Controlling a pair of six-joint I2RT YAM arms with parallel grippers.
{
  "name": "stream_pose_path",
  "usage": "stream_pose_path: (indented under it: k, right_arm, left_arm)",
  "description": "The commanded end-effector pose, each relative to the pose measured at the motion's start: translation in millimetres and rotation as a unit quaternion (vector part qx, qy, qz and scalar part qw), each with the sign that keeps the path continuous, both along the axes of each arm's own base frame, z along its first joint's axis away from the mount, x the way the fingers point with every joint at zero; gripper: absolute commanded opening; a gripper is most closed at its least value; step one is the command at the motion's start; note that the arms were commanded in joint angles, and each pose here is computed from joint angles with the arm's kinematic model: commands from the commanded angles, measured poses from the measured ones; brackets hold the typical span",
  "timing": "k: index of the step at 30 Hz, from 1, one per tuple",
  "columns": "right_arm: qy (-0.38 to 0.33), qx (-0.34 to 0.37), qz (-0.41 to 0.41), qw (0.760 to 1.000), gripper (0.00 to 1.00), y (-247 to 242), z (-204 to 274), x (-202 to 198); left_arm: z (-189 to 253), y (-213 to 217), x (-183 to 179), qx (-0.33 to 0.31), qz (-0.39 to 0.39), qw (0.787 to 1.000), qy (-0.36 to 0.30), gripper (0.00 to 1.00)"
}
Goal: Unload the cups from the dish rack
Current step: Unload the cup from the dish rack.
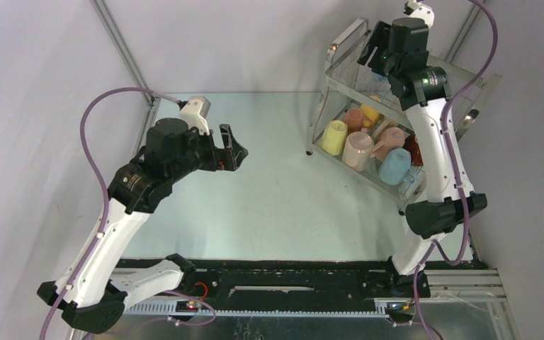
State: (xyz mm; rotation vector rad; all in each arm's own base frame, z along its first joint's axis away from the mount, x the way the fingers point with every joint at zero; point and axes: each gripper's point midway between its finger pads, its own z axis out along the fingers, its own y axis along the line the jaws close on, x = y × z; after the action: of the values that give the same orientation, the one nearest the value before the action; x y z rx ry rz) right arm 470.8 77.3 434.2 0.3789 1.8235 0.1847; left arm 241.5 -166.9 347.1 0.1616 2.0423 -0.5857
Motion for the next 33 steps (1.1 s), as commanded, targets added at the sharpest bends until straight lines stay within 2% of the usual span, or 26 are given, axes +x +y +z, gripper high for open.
stream_pose_path:
  k: [1, 14, 33]
  right_arm:
    - [-0.021, -0.016, -0.061, 0.998, 0.73, -6, 14, -1]
    - [0.004, -0.070, -0.126, 0.990, 0.61, -23, -1, 5]
    - [0.015, -0.089, -0.146, 0.985, 0.58, -52, 7, -30]
  left_arm:
    - [30, -1, -6, -0.021, -0.011, 0.999, -0.034, 1.00]
    - [21, -4, -9, -0.020, -0.022, 0.999, -0.026, 1.00]
    - [16, -10, -8, -0.029, -0.029, 0.999, -0.019, 1.00]
